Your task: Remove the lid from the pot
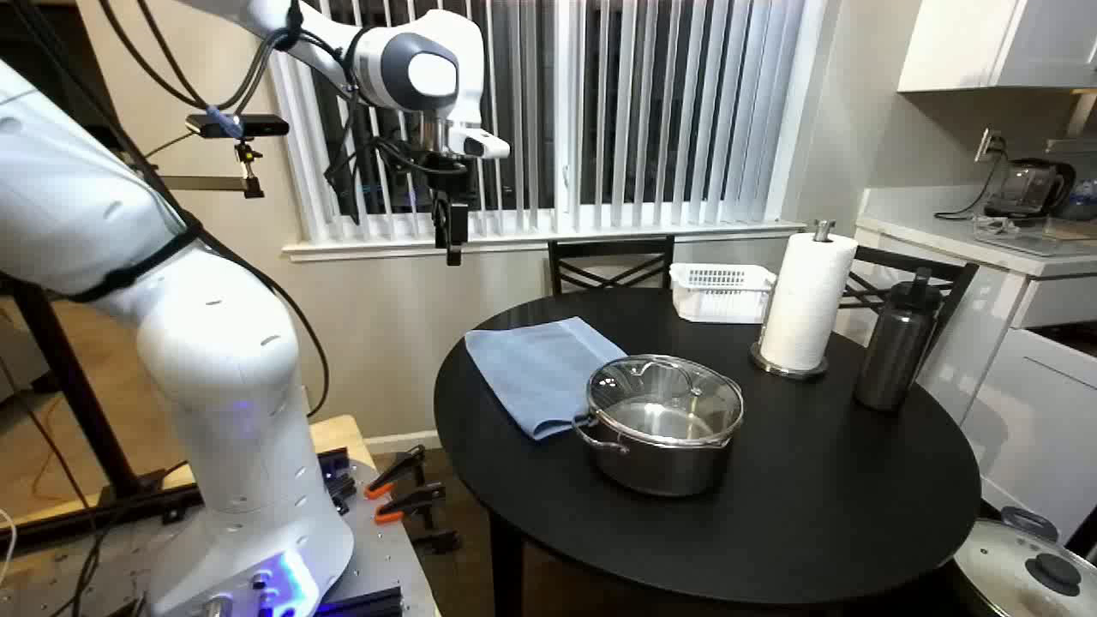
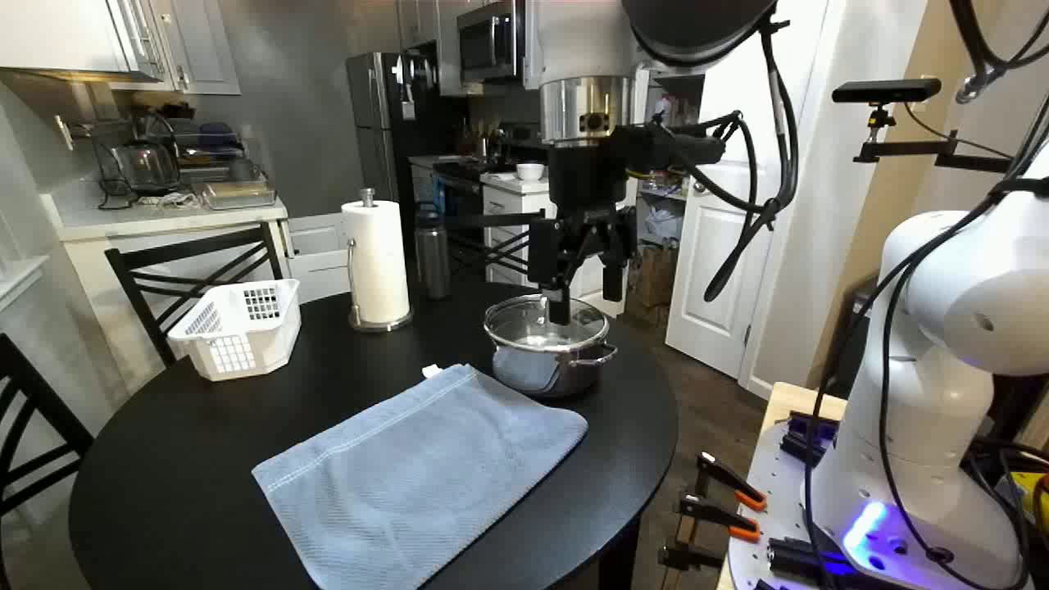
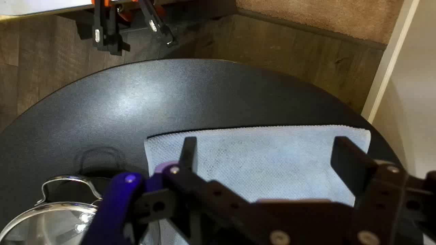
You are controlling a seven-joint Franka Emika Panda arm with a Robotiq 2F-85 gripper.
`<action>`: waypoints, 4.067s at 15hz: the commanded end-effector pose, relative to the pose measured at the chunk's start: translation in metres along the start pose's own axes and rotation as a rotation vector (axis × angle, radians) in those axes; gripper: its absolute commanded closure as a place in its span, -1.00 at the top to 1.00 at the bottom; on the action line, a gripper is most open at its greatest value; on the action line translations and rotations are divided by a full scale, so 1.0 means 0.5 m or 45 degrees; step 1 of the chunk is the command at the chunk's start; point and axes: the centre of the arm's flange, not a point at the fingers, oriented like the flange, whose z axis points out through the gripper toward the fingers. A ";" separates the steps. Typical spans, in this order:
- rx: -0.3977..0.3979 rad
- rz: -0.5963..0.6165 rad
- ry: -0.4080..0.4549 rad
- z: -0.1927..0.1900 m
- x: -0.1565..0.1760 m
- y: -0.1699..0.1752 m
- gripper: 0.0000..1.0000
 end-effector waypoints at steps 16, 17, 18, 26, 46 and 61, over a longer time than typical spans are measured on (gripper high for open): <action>0.114 0.312 0.018 -0.037 0.128 0.115 1.00; 0.153 0.372 0.026 -0.046 0.152 0.146 1.00; 0.198 0.436 0.027 -0.061 0.172 0.182 1.00; 0.469 0.913 0.096 -0.079 0.269 0.319 1.00; 0.555 1.038 0.105 -0.084 0.279 0.323 1.00; 0.581 1.091 0.118 -0.082 0.298 0.336 1.00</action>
